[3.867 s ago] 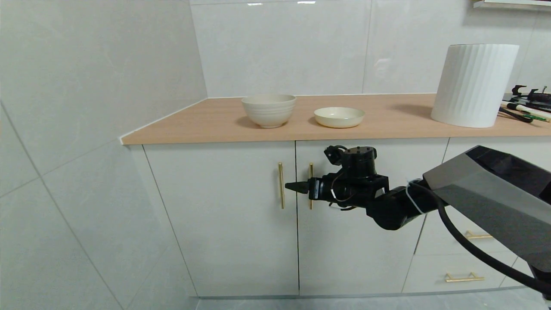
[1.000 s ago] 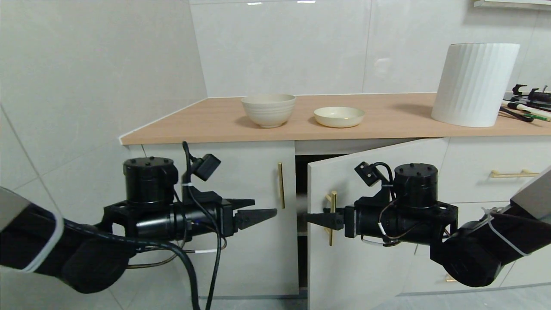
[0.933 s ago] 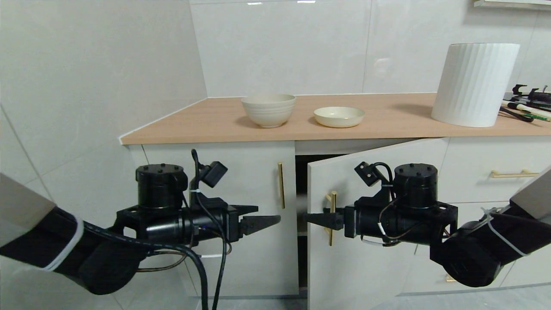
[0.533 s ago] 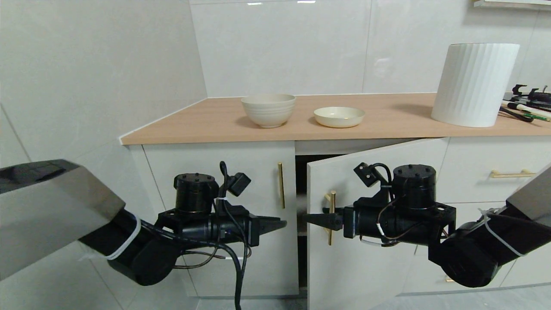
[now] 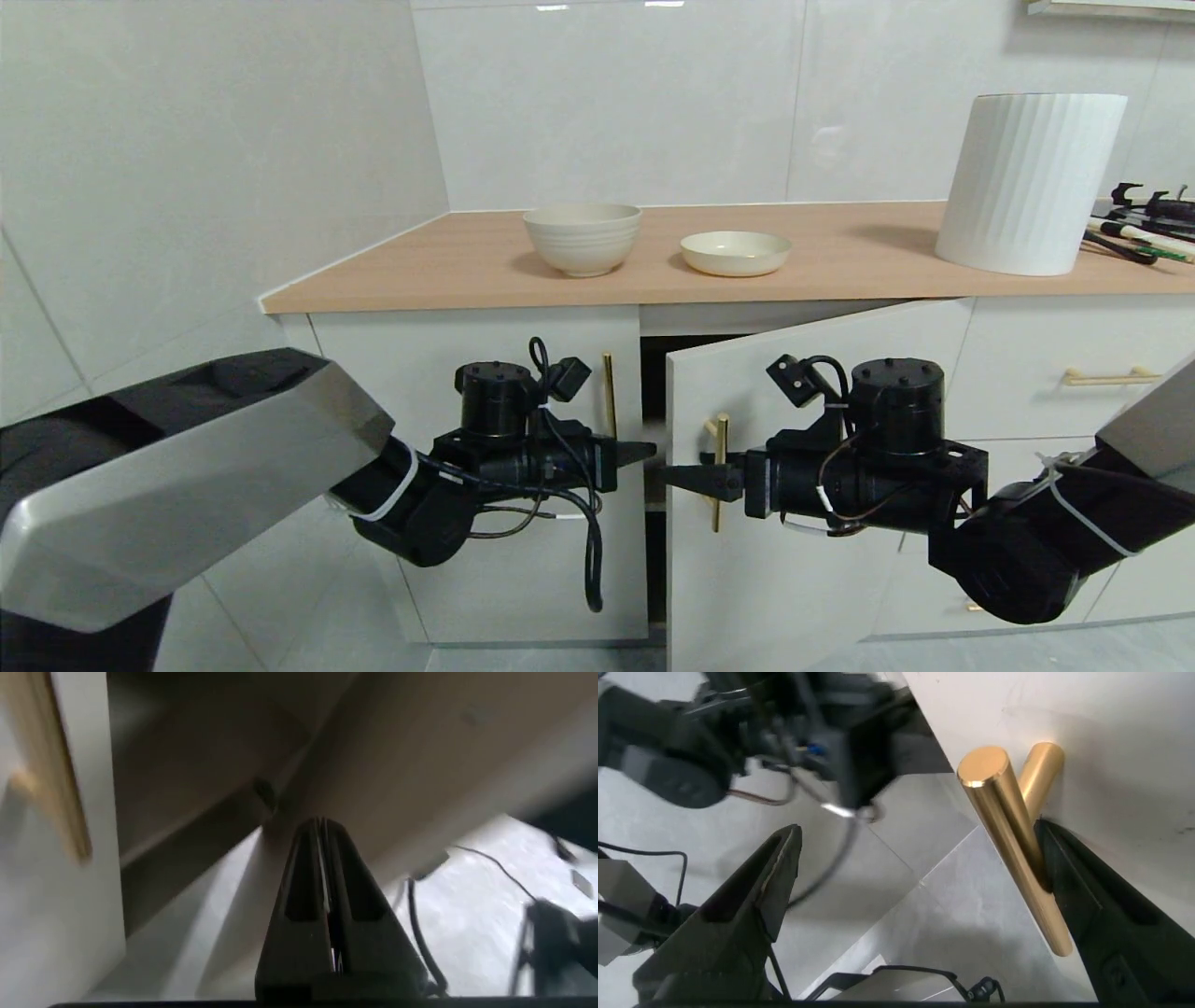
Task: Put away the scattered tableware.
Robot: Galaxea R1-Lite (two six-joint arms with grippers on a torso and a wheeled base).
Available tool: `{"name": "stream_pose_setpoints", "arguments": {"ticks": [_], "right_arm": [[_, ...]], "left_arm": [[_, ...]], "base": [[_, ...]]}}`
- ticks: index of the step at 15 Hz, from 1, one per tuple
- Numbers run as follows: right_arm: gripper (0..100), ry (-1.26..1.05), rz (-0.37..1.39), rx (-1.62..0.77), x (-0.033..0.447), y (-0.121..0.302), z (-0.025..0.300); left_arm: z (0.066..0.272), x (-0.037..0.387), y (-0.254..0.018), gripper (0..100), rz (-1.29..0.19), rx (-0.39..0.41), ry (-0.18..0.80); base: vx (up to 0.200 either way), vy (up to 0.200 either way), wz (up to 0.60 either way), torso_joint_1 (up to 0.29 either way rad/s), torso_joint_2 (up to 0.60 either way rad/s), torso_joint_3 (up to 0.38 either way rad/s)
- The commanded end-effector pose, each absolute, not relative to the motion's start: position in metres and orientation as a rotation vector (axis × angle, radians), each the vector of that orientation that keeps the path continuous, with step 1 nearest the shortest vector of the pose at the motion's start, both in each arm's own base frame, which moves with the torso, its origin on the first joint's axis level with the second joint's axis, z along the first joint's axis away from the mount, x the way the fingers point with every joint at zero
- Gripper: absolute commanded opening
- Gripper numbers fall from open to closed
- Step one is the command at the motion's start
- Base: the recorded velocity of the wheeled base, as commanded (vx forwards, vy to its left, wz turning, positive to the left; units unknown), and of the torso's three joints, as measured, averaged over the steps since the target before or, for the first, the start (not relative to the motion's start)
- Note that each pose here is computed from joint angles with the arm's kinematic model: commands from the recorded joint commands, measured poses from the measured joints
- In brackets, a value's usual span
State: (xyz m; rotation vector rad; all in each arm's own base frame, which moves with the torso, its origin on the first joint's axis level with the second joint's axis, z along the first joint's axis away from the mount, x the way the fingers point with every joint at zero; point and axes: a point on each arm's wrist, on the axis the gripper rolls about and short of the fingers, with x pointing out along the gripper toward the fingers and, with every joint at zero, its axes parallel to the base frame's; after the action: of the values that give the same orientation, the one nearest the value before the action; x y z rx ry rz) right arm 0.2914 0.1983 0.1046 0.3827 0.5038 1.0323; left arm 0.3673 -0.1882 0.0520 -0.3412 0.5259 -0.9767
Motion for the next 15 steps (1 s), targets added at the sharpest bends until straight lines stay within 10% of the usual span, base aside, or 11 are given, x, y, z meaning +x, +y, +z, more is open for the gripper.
{"name": "stream_pose_setpoints", "arguments": {"ticks": [1,15], "right_arm": [[100,0.51,1.031,0.382,0.291,0.199,0.103],[100,0.426,0.889,0.375,0.29,0.177,0.1]], "left_arm": [[0.036,0.386,-0.201,0,-0.967,-0.339,0.522],[0.053,0.376,-0.245,0,-1.076,-0.314,0.45]], "base": [[0.0,0.0,0.0,0.0,0.0,0.0],[0.0,0.0,0.0,0.0,0.0,0.0]]}}
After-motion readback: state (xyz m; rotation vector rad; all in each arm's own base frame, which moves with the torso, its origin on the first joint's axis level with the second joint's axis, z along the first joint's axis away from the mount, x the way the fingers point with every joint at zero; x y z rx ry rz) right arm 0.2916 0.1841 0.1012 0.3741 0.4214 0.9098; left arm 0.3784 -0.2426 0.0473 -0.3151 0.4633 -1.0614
